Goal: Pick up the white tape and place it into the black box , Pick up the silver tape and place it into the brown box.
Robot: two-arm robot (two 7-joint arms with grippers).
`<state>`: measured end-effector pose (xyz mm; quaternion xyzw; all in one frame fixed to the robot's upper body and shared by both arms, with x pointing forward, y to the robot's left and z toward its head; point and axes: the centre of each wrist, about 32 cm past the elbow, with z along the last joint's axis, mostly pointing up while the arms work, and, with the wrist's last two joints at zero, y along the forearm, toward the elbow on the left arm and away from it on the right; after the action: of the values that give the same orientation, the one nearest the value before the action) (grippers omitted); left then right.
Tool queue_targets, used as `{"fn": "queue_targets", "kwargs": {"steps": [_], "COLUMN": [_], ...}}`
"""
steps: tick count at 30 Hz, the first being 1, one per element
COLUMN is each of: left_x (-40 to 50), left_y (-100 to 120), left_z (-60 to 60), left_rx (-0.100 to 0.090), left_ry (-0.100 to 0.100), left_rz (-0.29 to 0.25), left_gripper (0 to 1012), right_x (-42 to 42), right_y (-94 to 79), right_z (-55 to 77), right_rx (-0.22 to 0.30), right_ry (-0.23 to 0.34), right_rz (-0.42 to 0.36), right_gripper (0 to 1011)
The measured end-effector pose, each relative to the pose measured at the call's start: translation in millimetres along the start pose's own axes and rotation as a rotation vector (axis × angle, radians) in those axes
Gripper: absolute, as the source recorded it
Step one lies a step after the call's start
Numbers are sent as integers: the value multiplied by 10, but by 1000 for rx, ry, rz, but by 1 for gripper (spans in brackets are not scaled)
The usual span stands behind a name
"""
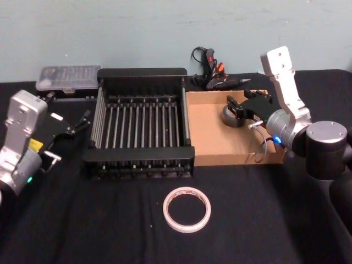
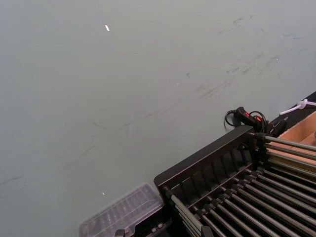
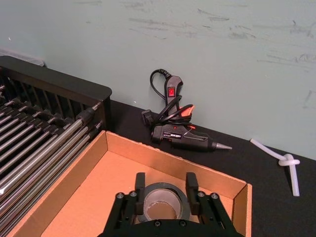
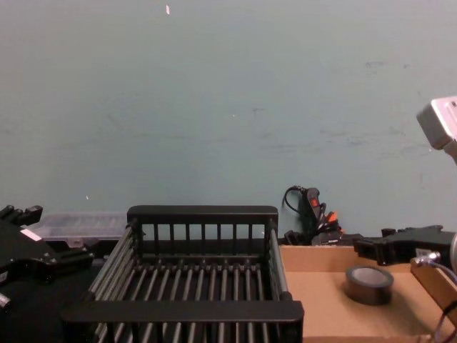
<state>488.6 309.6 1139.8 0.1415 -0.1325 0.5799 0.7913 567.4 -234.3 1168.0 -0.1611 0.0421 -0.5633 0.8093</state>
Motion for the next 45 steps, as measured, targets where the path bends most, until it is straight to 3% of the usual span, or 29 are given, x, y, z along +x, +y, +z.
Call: {"fn": "queue_targets", "kwargs": {"steps": [9,18,31,38,45], "left_x": [0,0,0,0,0], "left_y": [0,0,0,0,0], "left_z": [0,0,0,0,0], "left_rx": [0,0,0,0,0], "left_ry": [0,0,0,0,0], "left_rz": [0,0,0,0,0], "left_gripper": [1001,1001,1001,1001,1001], "right_x": [0,0,3,38,66], "right_y": [-2,-3,-9,-156,-442], "right_z": [-2,0,1,20,21], "right_rx": [1,2,4,33,49], "right_ry": [1,1,2,9,4], "right_rz": [-1,0,1,31,91], "right_gripper": [788,999,1002,1002,1002]}}
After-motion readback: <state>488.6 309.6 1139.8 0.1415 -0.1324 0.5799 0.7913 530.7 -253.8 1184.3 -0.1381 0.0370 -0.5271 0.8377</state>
